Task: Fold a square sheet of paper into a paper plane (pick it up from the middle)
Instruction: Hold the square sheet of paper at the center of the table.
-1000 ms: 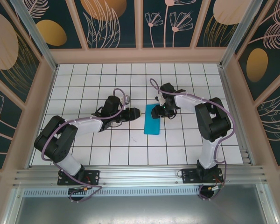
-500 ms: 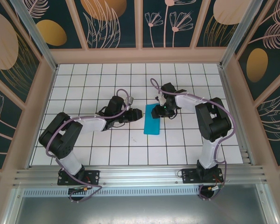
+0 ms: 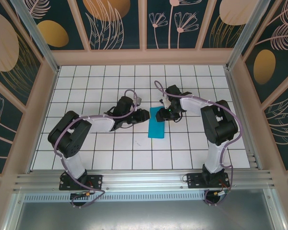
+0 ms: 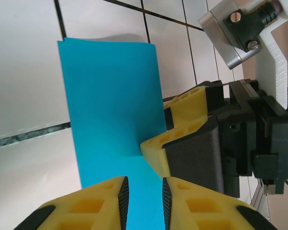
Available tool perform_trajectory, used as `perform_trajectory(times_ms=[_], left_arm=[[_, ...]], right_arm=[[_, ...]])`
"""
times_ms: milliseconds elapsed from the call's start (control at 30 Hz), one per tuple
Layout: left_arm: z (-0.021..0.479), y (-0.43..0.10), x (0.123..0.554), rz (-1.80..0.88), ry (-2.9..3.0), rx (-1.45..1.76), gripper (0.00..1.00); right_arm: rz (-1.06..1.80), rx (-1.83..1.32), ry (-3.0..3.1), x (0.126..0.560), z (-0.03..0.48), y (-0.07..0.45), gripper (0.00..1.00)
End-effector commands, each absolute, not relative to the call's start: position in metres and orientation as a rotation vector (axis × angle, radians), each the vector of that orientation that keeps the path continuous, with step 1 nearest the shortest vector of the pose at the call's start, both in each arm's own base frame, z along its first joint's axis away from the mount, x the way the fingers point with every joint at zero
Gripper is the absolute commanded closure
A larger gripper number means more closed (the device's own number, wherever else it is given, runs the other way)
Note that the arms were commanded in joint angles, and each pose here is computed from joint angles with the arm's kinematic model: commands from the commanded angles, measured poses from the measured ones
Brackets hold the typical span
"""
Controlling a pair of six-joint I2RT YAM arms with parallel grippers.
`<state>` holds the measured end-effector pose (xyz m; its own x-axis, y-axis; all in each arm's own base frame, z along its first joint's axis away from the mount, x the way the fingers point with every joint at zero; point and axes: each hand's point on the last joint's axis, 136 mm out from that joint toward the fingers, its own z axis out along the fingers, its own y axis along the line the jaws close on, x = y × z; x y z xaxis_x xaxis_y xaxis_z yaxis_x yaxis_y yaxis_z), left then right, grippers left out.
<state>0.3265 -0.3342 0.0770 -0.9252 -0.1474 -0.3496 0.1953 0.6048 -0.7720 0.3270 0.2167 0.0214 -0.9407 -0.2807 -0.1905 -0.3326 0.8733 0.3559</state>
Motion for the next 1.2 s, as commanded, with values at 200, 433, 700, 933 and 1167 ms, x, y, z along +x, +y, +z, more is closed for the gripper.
perform_trajectory(times_ms=[200,433,700,933,1167], left_arm=[[0.059,-0.362,0.333,-1.191,2.544,0.038,0.76],[0.045,-0.36,0.335,-1.142,2.581,-0.007,0.8],[0.03,-0.356,0.333,-1.092,2.625,-0.02,0.84],[0.025,-0.36,0.332,-1.122,2.633,-0.009,0.84],[0.012,-0.355,0.328,-1.09,2.673,-0.029,0.85]], right_arm=[[0.557,-0.491,3.019,0.306,-0.015,0.208,0.41],[0.565,-0.485,3.019,0.306,-0.016,0.209,0.41],[0.569,-0.478,3.02,0.306,-0.017,0.209,0.41],[0.569,-0.472,3.023,0.306,-0.018,0.209,0.41],[0.563,-0.473,3.023,0.306,-0.017,0.209,0.41]])
